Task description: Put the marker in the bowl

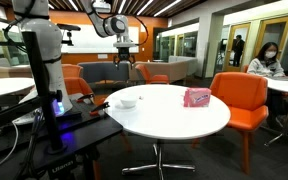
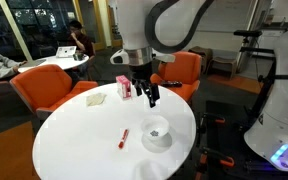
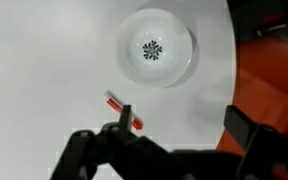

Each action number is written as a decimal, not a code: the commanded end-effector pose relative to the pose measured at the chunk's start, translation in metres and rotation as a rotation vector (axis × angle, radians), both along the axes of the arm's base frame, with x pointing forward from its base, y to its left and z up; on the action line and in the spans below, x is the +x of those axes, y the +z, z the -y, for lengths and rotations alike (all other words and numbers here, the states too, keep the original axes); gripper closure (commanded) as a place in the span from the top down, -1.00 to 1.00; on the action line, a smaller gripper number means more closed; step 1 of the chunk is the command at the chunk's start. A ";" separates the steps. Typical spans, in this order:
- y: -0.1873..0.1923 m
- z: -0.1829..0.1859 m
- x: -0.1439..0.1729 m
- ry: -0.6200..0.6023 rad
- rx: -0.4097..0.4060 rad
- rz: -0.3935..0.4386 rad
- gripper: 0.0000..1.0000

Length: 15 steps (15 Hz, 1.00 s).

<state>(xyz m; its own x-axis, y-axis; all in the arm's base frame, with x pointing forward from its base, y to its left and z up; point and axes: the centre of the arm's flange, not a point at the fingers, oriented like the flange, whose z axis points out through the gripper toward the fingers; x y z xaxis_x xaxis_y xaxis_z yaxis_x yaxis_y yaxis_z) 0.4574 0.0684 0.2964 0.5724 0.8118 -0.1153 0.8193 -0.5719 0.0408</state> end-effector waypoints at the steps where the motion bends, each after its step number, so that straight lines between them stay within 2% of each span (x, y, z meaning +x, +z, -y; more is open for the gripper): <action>1: -0.034 -0.006 0.013 0.199 -0.037 -0.006 1.00; 4: -0.071 -0.016 0.026 0.364 -0.067 -0.021 1.00; 8: -0.118 -0.029 0.052 0.569 -0.063 -0.054 1.00; 12: -0.158 -0.034 0.079 0.606 -0.043 -0.092 0.99; 15: -0.180 -0.035 0.093 0.613 -0.028 -0.113 0.90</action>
